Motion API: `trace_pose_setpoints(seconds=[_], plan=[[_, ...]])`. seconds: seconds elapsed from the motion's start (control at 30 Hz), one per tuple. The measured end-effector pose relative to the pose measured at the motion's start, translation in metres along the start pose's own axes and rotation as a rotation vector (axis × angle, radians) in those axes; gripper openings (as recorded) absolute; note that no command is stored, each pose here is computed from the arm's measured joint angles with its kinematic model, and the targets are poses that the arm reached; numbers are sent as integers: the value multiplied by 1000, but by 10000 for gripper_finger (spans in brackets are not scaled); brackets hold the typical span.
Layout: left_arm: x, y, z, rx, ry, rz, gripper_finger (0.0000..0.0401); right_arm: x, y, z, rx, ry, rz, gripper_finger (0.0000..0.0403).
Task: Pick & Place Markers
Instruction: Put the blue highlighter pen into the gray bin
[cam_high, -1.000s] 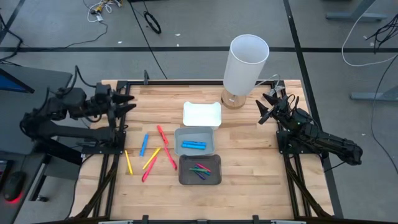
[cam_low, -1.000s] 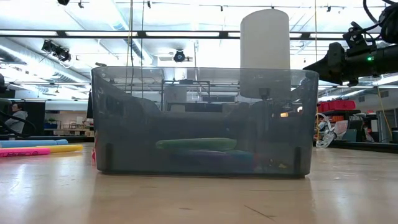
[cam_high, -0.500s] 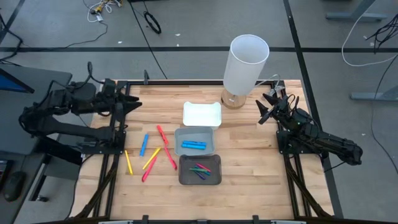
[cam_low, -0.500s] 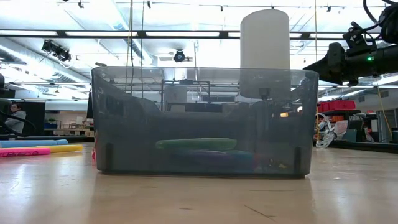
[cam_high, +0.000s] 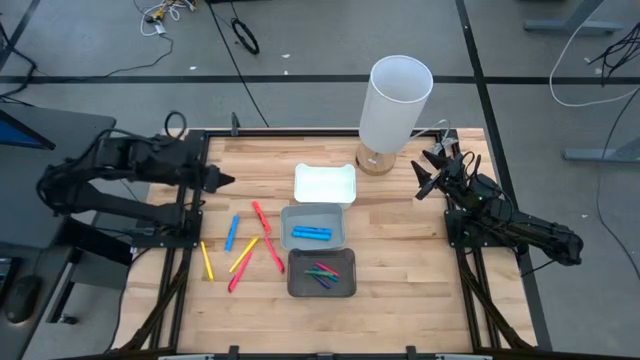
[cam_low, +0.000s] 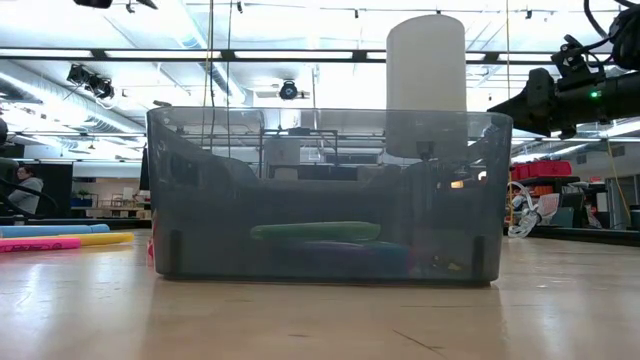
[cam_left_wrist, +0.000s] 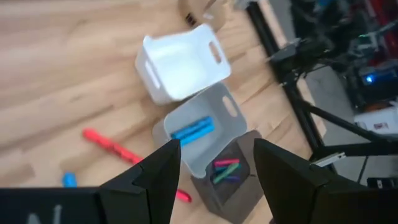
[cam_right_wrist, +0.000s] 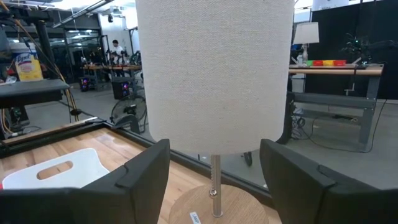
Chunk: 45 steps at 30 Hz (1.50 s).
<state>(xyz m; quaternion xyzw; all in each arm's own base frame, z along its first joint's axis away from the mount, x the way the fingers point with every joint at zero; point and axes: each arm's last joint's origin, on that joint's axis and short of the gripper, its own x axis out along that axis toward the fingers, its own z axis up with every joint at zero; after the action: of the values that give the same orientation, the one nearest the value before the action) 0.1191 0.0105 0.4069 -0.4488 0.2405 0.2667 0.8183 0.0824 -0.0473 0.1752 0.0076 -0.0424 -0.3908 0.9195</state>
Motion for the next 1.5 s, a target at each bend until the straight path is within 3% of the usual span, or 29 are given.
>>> trace_pose_setpoints(seconds=[0.2, 0.33, 0.67, 0.8, 1.2, 1.5], plan=[[14, -1, -5, -96, 115, 86, 211, 0, 0, 0, 0, 0, 0, 251], [25, 1, -10, -124, 194, 200, 211, 0, 0, 0, 0, 0, -1, 251], [45, 3, -16, -179, 296, 398, 211, 0, 0, 0, 0, 0, -1, 251], [52, 3, -18, -150, 327, 460, 211, 0, 0, 0, 0, 0, 0, 251], [65, 4, -21, -123, 378, 580, 211, 0, 0, 0, 0, 0, 0, 251], [72, 3, -22, -125, 402, 605, 211, 0, 0, 0, 0, 0, 0, 251]])
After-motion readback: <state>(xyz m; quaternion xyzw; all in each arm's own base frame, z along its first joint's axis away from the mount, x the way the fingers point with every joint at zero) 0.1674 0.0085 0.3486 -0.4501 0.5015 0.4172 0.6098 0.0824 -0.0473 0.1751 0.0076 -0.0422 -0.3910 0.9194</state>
